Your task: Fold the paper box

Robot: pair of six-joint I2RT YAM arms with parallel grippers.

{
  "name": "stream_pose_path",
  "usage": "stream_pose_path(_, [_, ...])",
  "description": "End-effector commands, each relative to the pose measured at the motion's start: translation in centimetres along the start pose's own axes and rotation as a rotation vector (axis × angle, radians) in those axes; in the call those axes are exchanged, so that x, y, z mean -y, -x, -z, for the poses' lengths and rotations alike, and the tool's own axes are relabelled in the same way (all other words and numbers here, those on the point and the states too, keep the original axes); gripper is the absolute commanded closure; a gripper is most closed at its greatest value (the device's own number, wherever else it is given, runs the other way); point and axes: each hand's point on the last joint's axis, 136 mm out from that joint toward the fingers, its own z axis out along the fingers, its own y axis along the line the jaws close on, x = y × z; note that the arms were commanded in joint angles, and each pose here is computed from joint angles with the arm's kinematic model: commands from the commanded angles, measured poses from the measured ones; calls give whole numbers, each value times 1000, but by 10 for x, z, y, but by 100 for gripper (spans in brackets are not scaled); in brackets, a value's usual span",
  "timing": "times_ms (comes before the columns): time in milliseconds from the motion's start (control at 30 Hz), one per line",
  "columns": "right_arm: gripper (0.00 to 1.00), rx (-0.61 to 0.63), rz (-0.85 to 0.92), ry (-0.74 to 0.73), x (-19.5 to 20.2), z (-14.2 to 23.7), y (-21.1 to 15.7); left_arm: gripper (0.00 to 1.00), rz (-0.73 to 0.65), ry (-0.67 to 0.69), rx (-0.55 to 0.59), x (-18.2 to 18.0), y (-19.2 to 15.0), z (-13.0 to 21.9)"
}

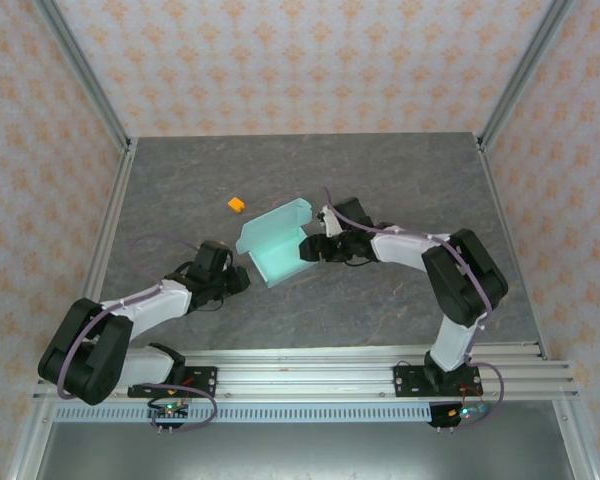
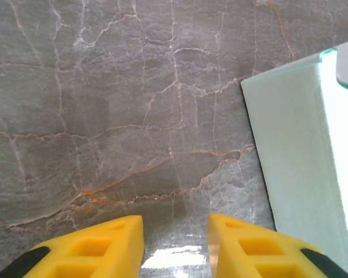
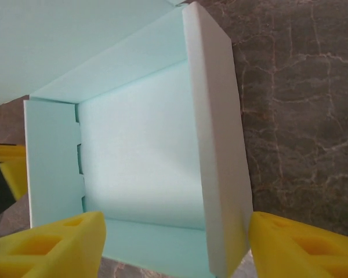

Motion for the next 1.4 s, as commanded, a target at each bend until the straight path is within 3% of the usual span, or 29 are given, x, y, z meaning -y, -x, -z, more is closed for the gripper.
stream_pose_path(0, [31,87,28,-6,-6,16,13,67,25,-84,44,26,18,-9])
stream_pose_path(267, [29,188,-26,-128,26,47,29,69,25,-150,70,58,45,-20])
stream_pose_path(633, [26,340,-45,-307,61,106,46,68,-105,-211,46,129,81,-53])
stream_pose_path(767, [25,392,29,-389,66,124,53,67,-152,-165,78,139,104,-57])
stream_pose_path(933, [22,456,152,-470,63,145,74,63,-205,-130,142,126,119,-34])
stream_pose_path(1133, [22,488,320,-287,56,157,113,51,-373,-175,223,125,116,-7])
stream_pose_path(1367, [26,405,622,-275,63,145,128,43,-556,-220,284,143,126,-5])
